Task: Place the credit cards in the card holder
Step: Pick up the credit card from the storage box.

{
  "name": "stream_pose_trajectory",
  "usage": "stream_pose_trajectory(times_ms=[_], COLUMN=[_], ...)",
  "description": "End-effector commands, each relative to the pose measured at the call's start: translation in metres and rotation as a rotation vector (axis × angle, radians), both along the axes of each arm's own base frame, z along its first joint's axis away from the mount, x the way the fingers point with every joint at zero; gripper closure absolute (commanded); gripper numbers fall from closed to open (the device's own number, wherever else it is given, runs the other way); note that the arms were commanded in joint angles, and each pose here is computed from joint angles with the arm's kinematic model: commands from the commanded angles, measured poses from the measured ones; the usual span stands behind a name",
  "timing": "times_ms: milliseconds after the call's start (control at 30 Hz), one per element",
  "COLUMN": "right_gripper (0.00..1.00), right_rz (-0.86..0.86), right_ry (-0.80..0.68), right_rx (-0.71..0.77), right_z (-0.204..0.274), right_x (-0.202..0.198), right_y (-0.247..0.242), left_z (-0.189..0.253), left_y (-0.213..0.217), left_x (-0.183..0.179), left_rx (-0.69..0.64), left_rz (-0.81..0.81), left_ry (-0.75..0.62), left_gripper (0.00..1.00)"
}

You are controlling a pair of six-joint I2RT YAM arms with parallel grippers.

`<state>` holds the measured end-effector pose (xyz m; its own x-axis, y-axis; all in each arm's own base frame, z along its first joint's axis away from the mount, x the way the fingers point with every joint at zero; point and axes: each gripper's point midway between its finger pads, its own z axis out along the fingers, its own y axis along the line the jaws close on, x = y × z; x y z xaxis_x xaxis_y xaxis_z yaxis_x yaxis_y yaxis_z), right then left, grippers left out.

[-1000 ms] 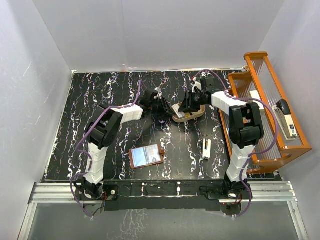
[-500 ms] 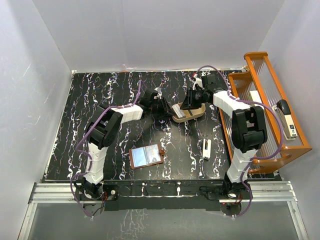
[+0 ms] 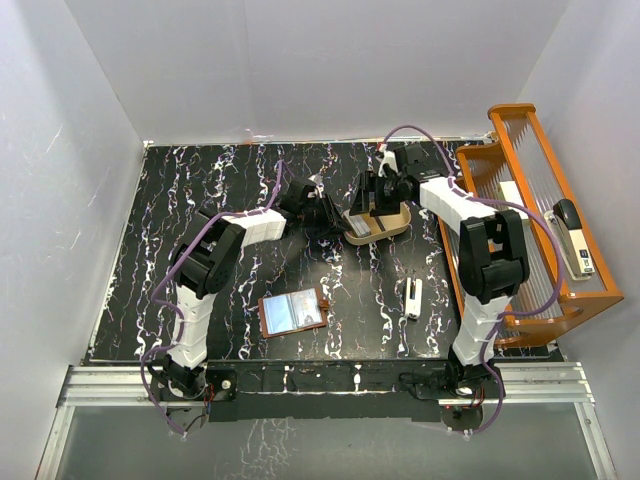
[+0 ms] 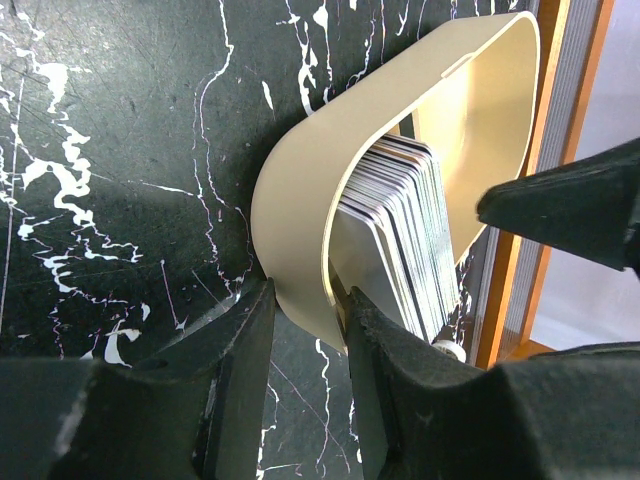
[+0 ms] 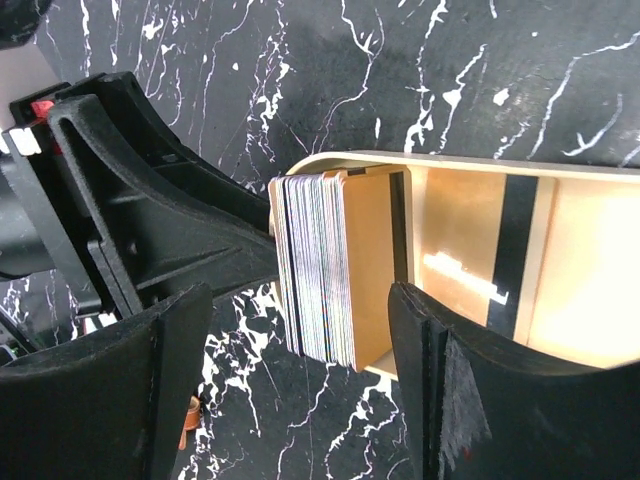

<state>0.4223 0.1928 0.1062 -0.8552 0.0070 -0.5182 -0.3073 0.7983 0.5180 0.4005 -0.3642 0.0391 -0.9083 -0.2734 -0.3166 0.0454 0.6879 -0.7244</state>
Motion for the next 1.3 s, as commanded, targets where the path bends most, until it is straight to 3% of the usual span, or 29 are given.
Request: stream_pose_trajectory(times_ms=[0, 133, 467, 867, 1100, 1267], right_gripper=[0.30, 0.35, 0.65, 0.76, 1.00, 1.00], right_rz=[0.030, 0.038, 0.033, 0.003, -0.032, -0.076], right_ry=[-0.049, -0.036, -0.079, -0.107, -0.129, -0.156], right_rx=[-0.011, -0.019, 0.004, -0.025, -0.086, -0.134], right_z=[0.001, -0.006, 0.018, 0.029, 0.027, 0.033], right_x=[0.015, 0.015, 0.011, 0.014, 0.017, 0.021], right_y=[0.016, 0.022, 0.023, 0.017, 0.005, -0.006], left_z=[-0.003, -0.003, -0.007, -0.008, 0.000, 0.005], left_y=[0.008, 0.008, 0.009, 0.010, 0.010, 0.010], left_x=[-0.005, -0.006, -0.006, -0.006, -0.006, -0.004], left_rx=[0.051, 0.056, 0.062, 0.065, 0.061, 0.060], left_rz=[-0.001, -0.007, -0.008, -0.005, 0.000, 0.002], left_ry=[0.016, 0.011, 0.013, 0.016, 0.006, 0.002], left_gripper=[0.68, 0.68, 0.68, 0.68, 0.68, 0.67])
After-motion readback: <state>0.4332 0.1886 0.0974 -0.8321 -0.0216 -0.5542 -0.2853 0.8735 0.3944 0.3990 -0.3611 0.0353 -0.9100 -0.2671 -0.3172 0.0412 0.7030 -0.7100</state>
